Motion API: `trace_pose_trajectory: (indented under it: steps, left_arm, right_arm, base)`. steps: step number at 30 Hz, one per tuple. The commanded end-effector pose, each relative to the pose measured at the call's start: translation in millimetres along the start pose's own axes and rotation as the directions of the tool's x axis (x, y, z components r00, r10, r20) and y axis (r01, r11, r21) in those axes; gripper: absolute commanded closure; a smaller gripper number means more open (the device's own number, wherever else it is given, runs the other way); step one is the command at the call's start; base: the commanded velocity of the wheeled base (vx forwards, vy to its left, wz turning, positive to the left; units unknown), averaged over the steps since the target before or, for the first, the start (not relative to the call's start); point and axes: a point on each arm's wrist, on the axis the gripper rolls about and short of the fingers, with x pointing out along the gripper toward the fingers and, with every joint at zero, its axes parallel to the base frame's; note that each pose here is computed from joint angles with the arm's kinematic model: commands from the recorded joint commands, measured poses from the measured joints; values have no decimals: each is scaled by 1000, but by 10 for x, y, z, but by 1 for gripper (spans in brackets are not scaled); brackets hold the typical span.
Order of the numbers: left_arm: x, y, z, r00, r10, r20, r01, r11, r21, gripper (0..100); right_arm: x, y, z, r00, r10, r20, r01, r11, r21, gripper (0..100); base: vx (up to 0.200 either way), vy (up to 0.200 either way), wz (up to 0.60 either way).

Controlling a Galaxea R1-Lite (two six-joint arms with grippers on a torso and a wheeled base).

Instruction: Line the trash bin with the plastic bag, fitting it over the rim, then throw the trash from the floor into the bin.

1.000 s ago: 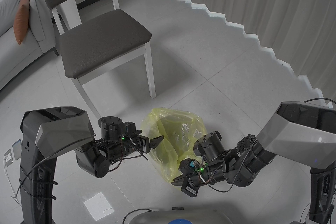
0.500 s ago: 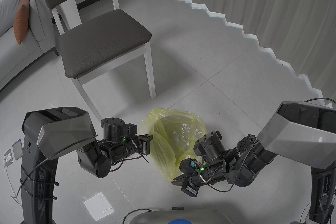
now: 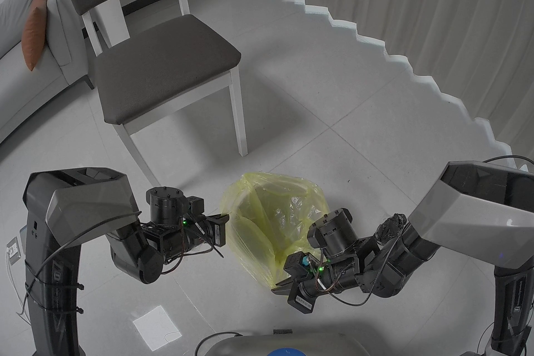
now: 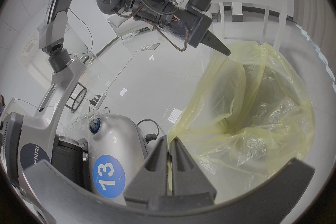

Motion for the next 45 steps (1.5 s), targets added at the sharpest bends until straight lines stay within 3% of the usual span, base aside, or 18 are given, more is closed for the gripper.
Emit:
trace_pose_trajectory:
  steps: [1, 13, 33, 34, 45]
  left_arm:
    - [3, 58, -78, 1000, 11, -19, -11, 1000, -12, 100]
    - [39, 242, -258, 999, 20, -43, -21, 999, -36, 100]
    - [103, 312, -360, 998, -6, -60, 3, 999, -47, 100]
    - [105, 313, -362, 998, -6, -59, 3, 999, -46, 100]
    - [106, 306, -349, 999, -9, -44, 7, 999, -41, 100]
  right_arm:
    - [41, 15, -15, 1000, 6, -7, -6, 1000, 0, 100]
    - [266, -44, -83, 1000, 14, -23, -14, 1000, 15, 100]
    - [451, -93, -191, 999, 16, -49, -14, 999, 41, 100]
    - [456, -96, -192, 999, 9, -52, -7, 999, 42, 0]
    - [-42, 3, 33, 999, -33, -1, 33, 999, 19, 0]
  base:
    - [0, 0, 0]
    - [0, 0, 0]
    - [0, 0, 0]
    - [0, 0, 0]
    - [0, 0, 0]
